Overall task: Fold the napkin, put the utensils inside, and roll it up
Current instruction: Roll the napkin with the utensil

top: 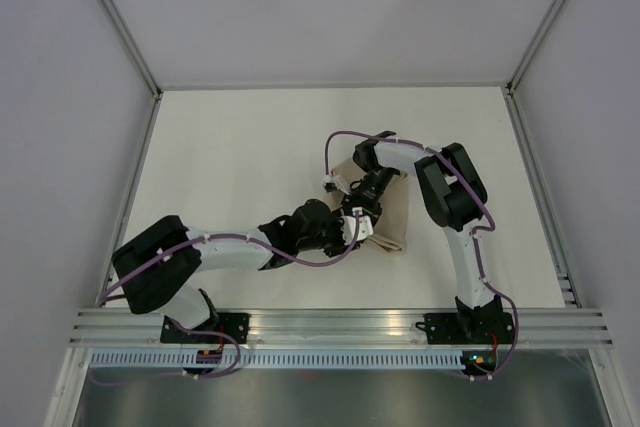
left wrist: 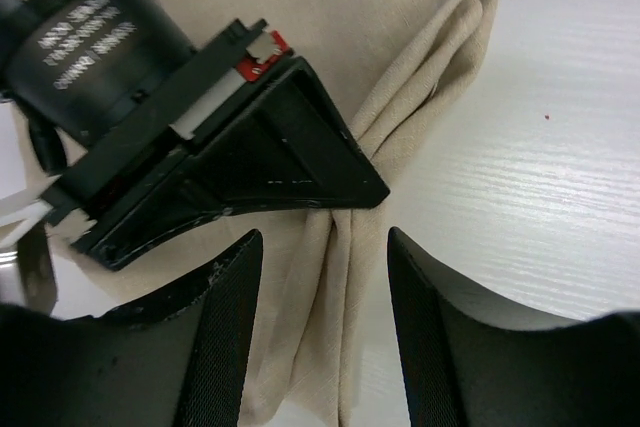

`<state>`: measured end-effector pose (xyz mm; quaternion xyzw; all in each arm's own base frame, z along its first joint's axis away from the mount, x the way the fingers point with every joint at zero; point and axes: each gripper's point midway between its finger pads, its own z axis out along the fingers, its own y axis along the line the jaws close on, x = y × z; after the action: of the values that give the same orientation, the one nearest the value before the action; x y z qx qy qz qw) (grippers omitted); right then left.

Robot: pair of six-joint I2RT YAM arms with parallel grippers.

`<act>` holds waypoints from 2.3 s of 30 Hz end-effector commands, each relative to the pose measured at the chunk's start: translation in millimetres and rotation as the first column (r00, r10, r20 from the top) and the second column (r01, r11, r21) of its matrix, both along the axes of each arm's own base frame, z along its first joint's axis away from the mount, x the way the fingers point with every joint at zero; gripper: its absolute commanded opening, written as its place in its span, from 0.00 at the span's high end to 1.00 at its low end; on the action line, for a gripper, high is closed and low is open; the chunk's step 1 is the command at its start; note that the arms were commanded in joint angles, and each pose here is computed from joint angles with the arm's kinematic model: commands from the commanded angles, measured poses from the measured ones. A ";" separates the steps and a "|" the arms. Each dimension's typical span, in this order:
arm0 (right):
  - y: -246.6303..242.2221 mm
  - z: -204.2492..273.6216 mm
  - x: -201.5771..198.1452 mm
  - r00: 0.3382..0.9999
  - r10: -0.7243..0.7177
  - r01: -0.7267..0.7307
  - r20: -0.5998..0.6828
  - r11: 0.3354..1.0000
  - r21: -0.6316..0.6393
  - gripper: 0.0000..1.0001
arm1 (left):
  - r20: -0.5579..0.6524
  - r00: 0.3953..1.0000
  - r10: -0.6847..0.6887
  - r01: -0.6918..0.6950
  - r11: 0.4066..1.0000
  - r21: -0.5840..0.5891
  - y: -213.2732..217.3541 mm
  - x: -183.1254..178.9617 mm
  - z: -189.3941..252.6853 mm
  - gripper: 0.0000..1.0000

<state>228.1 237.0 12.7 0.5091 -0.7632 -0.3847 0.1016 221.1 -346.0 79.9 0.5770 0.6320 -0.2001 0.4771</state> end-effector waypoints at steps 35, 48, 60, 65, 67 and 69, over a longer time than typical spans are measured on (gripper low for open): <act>-34.9 -41.3 25.4 0.994 0.057 -0.048 0.098 0.995 -0.092 0.77 | -0.205 0.971 -0.126 0.188 0.930 0.316 -30.2 -14.5 -78.4 0.98; -42.7 33.9 73.7 0.966 -0.158 0.144 0.204 0.986 0.081 0.47 | -0.478 0.870 -0.120 0.255 0.940 0.228 -36.6 -18.1 -69.6 0.98; -100.4 84.5 131.6 0.785 -0.469 0.386 0.405 0.881 0.272 0.48 | -0.783 0.619 -0.069 0.260 0.958 0.122 -36.3 -8.1 -62.8 0.98; -114.3 85.6 126.7 0.657 -0.475 0.365 0.586 0.880 0.303 0.49 | -0.879 0.477 -0.017 0.251 0.961 0.118 -34.9 -7.0 -76.0 0.98; -117.0 87.3 119.1 0.613 -0.463 0.333 0.641 0.886 0.322 0.49 | -0.901 0.433 0.018 0.236 0.963 0.132 -33.5 -2.0 -80.6 0.98; -117.1 88.0 109.1 0.589 -0.449 0.300 0.671 0.893 0.334 0.49 | -0.919 0.395 0.014 0.229 0.967 0.113 -35.2 3.0 -77.0 0.98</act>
<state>316.3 117.0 84.4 0.4151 -0.8298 -0.2683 -0.2591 235.9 -392.6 19.3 0.5074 0.7408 -0.4375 0.0482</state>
